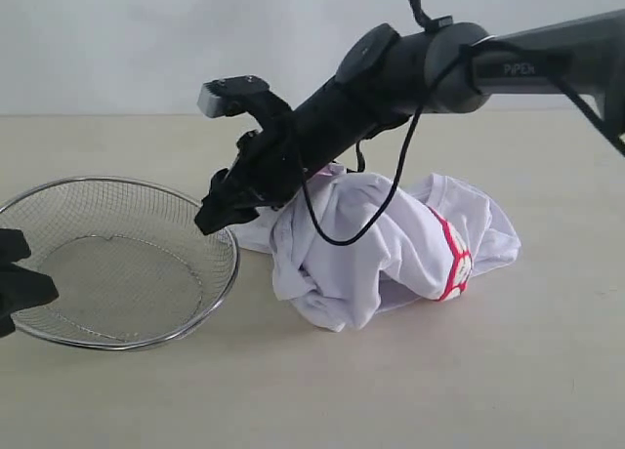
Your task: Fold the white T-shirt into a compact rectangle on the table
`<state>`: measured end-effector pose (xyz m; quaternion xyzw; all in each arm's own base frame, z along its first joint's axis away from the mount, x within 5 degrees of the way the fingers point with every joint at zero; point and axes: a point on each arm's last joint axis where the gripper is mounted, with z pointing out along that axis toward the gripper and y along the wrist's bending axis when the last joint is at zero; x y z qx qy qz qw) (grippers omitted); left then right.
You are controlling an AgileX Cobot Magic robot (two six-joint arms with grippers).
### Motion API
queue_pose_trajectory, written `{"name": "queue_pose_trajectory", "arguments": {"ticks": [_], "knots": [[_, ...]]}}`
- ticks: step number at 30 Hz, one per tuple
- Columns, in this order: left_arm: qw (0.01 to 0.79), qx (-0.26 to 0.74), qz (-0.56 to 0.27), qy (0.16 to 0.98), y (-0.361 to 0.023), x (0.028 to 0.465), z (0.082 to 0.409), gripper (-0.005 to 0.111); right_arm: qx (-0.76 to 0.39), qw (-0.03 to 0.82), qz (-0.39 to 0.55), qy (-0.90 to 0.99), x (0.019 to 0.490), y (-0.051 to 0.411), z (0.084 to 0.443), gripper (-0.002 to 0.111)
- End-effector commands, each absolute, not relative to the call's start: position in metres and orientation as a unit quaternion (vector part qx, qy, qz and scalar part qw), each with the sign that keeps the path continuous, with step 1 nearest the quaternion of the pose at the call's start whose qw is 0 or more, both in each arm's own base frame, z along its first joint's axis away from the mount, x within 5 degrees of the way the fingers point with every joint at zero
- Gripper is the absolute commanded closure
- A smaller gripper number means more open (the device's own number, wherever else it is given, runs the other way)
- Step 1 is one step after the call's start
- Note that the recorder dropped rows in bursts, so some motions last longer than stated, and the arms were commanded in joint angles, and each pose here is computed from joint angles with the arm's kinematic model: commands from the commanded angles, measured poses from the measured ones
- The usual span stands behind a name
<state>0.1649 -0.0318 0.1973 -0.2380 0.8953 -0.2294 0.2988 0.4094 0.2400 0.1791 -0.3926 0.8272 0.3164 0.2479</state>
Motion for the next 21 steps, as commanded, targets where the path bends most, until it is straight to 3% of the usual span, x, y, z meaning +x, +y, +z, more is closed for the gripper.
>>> {"name": "queue_pose_trajectory", "arguments": {"ticks": [1, 11, 21], "knots": [[0.303, -0.259, -0.222, 0.89, -0.028, 0.161, 0.19, 0.057, -0.405, 0.254, 0.315, 0.82, 0.405, 0.25, 0.182, 0.064], [0.34, -0.262, -0.165, 0.888, -0.009, 0.165, 0.187, 0.057, -0.406, 0.238, 0.316, 0.824, 0.404, 0.248, 0.181, 0.064], [0.312, -0.31, -0.129, 0.889, 0.01, 0.176, 0.172, 0.057, -0.405, 0.235, 0.304, 0.83, 0.404, 0.246, 0.179, 0.064]]}}
